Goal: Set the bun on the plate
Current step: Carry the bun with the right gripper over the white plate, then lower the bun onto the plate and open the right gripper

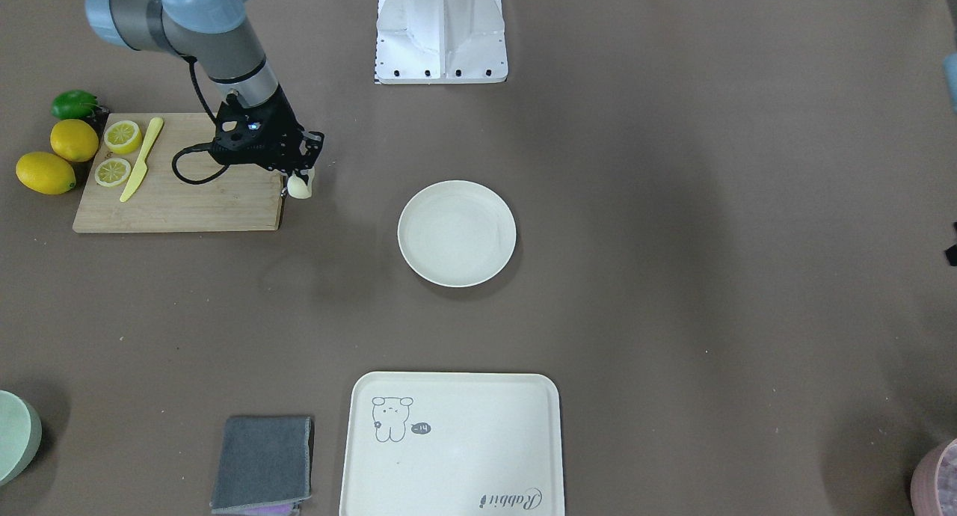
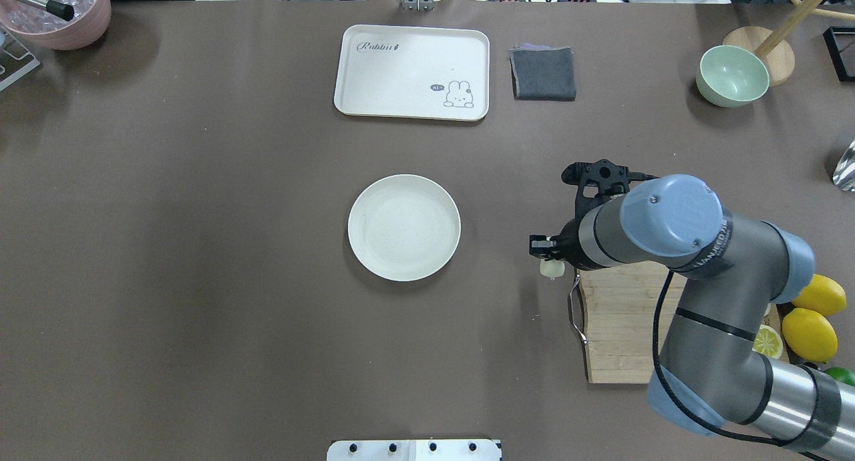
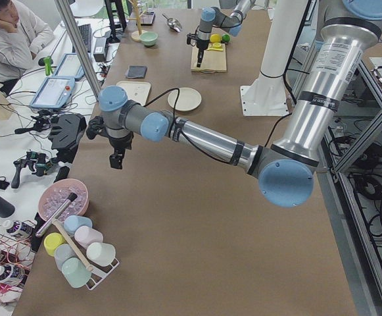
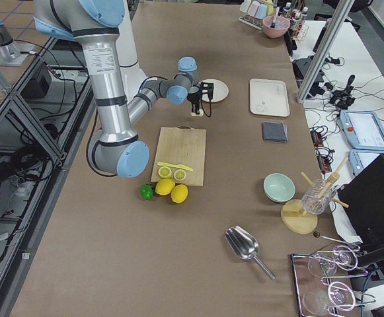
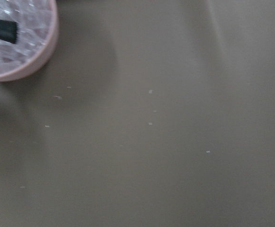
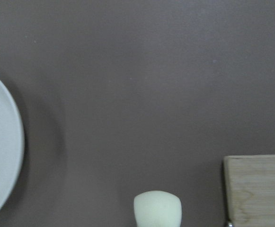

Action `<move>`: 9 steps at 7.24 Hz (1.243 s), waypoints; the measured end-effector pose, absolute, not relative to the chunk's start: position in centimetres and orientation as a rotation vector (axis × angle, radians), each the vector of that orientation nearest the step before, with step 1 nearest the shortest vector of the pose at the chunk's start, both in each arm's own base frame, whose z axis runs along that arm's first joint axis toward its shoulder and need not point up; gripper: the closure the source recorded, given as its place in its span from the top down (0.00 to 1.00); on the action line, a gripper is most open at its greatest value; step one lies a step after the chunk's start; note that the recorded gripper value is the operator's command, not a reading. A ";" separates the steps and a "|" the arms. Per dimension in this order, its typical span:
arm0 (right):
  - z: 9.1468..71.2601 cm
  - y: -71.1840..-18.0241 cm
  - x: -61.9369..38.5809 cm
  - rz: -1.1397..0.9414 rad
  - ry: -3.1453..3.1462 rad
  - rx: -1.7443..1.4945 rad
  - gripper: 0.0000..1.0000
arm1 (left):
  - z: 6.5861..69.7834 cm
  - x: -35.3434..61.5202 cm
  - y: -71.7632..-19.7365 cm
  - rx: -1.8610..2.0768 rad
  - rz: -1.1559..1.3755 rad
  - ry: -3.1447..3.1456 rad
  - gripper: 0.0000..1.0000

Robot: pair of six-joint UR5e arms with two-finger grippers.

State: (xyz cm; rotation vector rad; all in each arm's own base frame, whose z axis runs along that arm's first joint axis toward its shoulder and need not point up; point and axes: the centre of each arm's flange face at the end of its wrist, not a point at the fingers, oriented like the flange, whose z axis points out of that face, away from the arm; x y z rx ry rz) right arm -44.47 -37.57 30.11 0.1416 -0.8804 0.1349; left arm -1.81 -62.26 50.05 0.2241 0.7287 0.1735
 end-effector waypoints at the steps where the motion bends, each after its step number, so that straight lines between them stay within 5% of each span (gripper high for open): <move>1: 27.1 -38.3 -47.0 0.167 -0.884 0.137 0.17 | 54.0 -6.1 -60.7 0.193 0.180 0.674 0.98; 3: 20.6 -39.9 -53.4 0.234 -0.876 0.130 0.33 | 59.5 -10.9 -57.4 0.146 0.123 0.694 0.98; 4: 17.9 -40.6 -56.8 0.264 -0.868 0.132 0.89 | 60.8 -11.4 -56.4 0.140 0.105 0.724 0.98; 5: 16.1 -41.2 -59.6 0.281 -0.855 0.138 1.00 | 61.3 -11.5 -56.0 0.137 0.098 0.737 0.98; 9: 14.7 -41.2 -63.0 0.290 -0.838 0.184 1.00 | 62.1 -11.4 -55.8 0.124 0.094 0.746 0.98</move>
